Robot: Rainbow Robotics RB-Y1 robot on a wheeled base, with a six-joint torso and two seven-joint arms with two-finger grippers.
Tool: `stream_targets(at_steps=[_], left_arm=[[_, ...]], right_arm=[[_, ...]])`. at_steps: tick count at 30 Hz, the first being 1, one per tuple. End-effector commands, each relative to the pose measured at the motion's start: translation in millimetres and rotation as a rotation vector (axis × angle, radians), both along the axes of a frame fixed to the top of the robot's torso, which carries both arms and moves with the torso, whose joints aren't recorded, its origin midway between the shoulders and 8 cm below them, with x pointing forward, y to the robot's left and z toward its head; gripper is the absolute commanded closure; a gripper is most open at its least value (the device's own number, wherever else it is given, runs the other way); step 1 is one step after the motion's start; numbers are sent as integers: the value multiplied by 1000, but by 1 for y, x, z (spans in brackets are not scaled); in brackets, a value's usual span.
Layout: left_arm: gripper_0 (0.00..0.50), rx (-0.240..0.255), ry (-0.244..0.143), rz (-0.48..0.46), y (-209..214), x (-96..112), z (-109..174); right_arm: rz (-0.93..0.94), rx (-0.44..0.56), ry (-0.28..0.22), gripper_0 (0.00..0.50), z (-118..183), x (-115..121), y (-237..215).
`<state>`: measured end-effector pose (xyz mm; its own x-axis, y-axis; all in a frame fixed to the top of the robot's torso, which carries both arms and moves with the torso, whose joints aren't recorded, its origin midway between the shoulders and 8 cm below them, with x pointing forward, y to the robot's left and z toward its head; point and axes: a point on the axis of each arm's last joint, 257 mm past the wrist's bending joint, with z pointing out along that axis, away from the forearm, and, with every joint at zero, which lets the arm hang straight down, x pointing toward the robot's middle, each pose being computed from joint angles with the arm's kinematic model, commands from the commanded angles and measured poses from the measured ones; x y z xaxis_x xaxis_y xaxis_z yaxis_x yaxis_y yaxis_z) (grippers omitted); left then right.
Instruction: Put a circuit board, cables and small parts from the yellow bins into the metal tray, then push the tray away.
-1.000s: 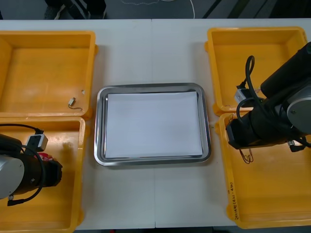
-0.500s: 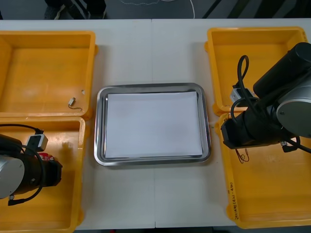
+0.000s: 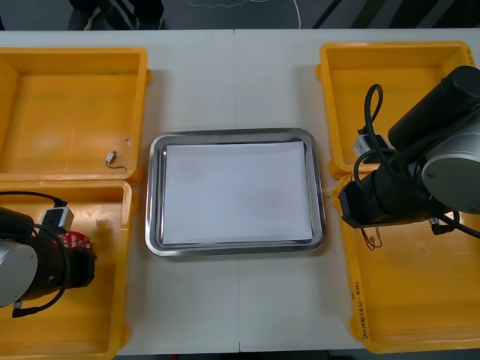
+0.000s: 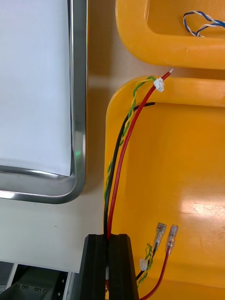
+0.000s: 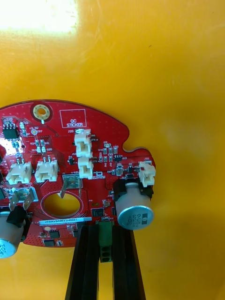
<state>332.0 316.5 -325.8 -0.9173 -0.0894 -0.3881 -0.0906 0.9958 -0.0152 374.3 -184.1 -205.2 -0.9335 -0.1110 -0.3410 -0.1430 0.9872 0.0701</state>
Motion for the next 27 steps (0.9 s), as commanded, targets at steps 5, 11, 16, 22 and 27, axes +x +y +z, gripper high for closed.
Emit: stream_targets(at_steps=[5,11,16,22,27], left_arm=[[500,1,-12,80,14,-19,37],[500,7,-35,88,18,-25,63],[500,-14,-49,90,18,-29,87],[500,-44,-128,80,19,-10,124],[500,-72,-177,127,20,3,144]], right_arm=[[41,5,-39,500,12,1,13],[41,5,-43,500,13,2,13],[41,3,-42,500,13,2,12],[37,5,-42,500,13,2,11],[33,4,-42,500,13,2,10]])
